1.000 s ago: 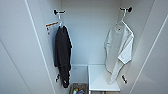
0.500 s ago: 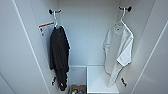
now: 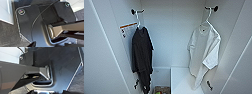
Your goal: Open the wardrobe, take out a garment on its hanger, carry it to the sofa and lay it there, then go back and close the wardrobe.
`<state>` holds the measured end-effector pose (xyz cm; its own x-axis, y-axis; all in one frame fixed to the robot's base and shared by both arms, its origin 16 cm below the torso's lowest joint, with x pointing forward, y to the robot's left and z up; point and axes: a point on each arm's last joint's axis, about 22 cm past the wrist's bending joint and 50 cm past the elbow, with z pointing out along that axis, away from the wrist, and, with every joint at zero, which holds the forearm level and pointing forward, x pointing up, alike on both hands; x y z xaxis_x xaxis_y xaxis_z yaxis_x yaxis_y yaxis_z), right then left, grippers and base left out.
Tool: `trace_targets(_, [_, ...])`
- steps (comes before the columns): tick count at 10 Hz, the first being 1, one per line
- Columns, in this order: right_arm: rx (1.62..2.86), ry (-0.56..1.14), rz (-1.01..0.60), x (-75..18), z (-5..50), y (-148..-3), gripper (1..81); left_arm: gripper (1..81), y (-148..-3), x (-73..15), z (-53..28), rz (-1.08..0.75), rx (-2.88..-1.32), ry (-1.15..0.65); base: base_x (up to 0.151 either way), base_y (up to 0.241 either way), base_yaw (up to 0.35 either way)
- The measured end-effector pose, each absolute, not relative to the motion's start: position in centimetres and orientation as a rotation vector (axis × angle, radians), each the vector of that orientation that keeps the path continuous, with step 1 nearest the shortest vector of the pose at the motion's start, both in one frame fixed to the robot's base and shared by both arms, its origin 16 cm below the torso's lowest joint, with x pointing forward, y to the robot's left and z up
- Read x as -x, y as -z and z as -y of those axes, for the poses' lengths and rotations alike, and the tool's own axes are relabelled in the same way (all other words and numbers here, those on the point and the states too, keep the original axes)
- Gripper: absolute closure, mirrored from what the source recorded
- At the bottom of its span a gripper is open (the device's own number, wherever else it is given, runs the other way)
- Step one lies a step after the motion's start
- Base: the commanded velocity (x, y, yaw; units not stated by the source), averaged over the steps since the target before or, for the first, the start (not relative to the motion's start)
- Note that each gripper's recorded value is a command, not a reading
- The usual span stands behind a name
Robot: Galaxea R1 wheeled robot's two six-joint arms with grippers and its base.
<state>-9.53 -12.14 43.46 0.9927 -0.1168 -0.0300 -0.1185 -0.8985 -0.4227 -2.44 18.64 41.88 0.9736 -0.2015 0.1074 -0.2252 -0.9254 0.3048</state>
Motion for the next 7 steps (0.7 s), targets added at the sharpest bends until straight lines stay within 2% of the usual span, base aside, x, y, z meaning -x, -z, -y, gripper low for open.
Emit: trace_targets(7, [2.699, -0.005, -0.167, 9.50, 12.17, -43.45, 1.0, 1.0, -41.88, 2.46, -18.64, 0.315, -2.801, -0.105, 0.076, 0.000, 0.000])
